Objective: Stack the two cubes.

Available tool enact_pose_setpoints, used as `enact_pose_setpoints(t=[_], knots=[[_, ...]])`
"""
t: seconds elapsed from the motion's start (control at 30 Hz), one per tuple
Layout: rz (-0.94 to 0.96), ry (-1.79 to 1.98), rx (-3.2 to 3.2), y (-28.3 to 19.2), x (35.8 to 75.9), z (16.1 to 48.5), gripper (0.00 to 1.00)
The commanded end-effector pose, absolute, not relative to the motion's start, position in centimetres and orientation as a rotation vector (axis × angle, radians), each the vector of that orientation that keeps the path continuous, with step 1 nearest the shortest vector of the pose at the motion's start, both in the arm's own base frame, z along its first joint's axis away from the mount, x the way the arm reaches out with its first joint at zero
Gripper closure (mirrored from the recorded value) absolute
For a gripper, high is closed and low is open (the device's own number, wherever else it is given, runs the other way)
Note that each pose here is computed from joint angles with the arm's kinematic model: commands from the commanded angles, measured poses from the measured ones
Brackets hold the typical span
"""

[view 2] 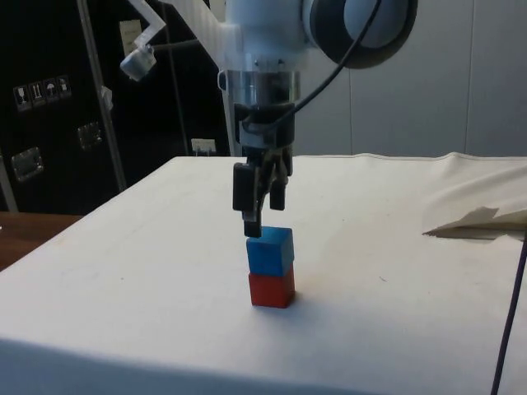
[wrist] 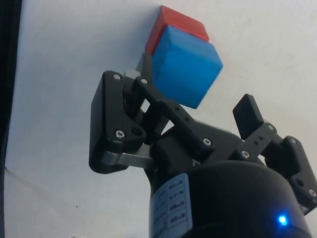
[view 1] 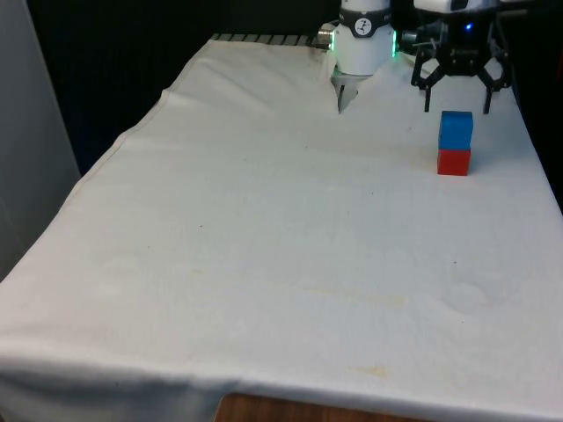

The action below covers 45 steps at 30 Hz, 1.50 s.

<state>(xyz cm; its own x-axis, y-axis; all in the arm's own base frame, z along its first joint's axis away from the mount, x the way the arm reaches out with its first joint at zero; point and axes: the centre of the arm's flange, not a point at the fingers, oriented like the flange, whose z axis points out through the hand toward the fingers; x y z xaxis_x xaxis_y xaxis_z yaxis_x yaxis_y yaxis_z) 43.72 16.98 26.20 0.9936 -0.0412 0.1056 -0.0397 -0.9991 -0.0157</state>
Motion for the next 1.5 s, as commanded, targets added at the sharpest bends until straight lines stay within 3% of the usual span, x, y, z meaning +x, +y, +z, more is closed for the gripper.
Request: enact_pose_setpoints(t=[0.0, 0.77, 1.47], knots=[[-0.167, 0.067, -3.125, 16.9, 43.8, 26.5, 0.00], [-0.130, 0.165, -3.156, 13.5, 46.6, 31.7, 0.00], [-0.138, 0.264, -3.155, 9.7, 48.6, 33.2, 0.00]])
